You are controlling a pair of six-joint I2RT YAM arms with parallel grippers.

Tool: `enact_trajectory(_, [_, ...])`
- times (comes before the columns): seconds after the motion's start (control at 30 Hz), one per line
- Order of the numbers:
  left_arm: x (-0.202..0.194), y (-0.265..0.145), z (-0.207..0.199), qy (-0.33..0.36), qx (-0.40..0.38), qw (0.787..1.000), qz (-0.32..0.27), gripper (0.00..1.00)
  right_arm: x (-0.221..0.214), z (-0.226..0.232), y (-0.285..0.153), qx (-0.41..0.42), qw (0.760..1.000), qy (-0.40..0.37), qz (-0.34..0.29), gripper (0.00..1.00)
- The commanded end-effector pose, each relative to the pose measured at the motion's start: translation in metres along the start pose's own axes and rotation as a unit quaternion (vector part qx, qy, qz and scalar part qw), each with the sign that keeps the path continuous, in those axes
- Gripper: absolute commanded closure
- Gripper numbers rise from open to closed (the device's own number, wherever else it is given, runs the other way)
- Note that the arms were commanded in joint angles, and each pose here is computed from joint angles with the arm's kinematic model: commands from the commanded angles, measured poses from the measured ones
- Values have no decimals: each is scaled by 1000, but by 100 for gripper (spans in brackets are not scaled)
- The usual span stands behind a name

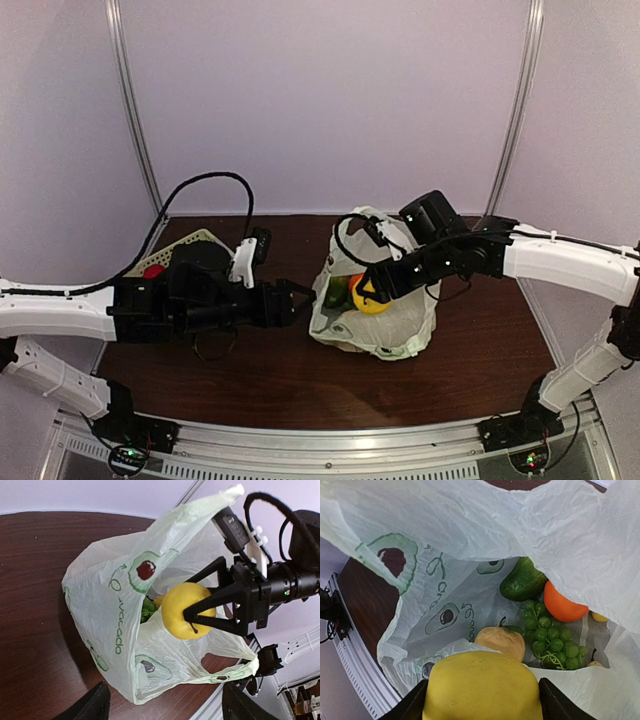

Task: Untie the knot of the plastic bag and take out the fruit
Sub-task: Pick up the fake fruit from the takeout bag.

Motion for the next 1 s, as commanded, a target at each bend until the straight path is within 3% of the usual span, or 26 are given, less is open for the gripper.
enact_trajectory(0.0, [1, -13, -13, 11, -36, 999, 2, 21, -1, 29, -21, 73, 996, 3, -41, 32])
enact_trajectory(0.23, [5, -26, -60, 18, -138, 990, 8, 18, -15, 60, -49, 156, 984, 4, -91, 32])
enact_trajectory(0.4, [3, -27, -72, 42, -150, 988, 11, 16, -4, 75, -67, 196, 971, 21, -133, 32])
enact_trajectory(0.67, [28, -42, -20, 8, -51, 999, -12, 7, 47, 120, -107, 216, 956, -23, -196, 32])
enact_trajectory(0.8, [55, -56, 0, 7, -29, 999, -26, 7, 67, 136, -95, 192, 963, -40, -187, 33])
enact_trajectory(0.87, [63, -65, -7, 24, -47, 998, -35, 6, 79, 136, -89, 178, 965, -31, -189, 33])
enact_trajectory(0.97, [66, -81, -42, 59, -142, 988, -35, 5, 98, 144, -91, 198, 955, -17, -219, 33])
Point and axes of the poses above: each gripper's point midway between its finger pads, its own y axis out along the fingers, its own z axis along the line the jaws close on, x = y × z, the point moved 1 cm from there along -y, back along the fingers, and after that the axes turned 13 degrees about -y, right-handed, at the moved point
